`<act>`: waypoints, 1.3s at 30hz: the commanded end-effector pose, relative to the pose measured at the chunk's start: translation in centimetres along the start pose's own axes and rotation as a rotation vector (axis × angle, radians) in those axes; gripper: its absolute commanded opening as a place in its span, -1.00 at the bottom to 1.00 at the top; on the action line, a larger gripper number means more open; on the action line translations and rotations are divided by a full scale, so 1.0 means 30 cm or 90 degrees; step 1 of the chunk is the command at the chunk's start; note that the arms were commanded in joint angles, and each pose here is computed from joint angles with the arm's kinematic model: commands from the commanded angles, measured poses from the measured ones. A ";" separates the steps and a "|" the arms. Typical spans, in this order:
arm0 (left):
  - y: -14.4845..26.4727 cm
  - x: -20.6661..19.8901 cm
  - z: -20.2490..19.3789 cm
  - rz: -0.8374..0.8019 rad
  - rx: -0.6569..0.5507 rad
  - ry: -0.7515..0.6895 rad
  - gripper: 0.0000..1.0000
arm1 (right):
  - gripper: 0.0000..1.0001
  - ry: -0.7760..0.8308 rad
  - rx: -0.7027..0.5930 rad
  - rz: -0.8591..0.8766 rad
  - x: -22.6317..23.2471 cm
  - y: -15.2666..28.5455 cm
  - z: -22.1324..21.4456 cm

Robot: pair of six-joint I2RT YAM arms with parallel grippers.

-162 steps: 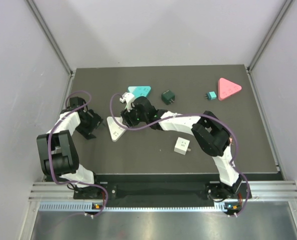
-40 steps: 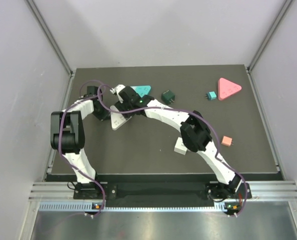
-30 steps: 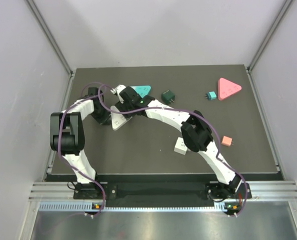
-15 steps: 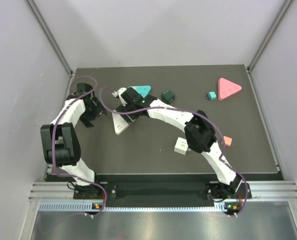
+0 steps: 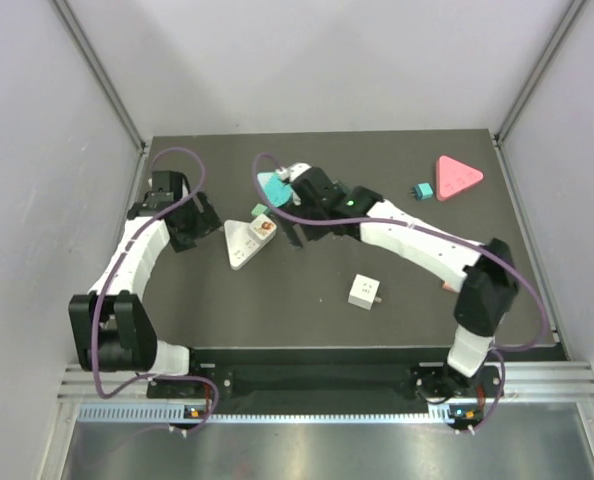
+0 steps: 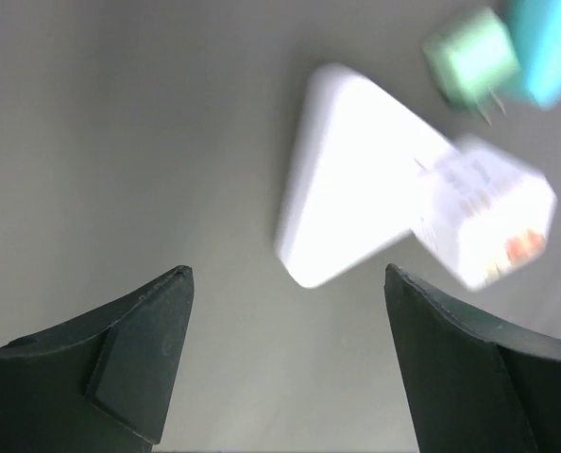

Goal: Insert the plug

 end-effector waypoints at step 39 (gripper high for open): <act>0.236 -0.262 -0.310 -0.480 0.153 -0.168 0.37 | -0.56 -0.236 0.063 -0.152 -0.076 0.118 -0.498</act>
Point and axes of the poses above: each gripper's point midway between its finger pads, its own y axis back along the fingers, its own x axis along the line the jaws close on, z = x × y, the point moved 9 cm from there along y, back along the fingers
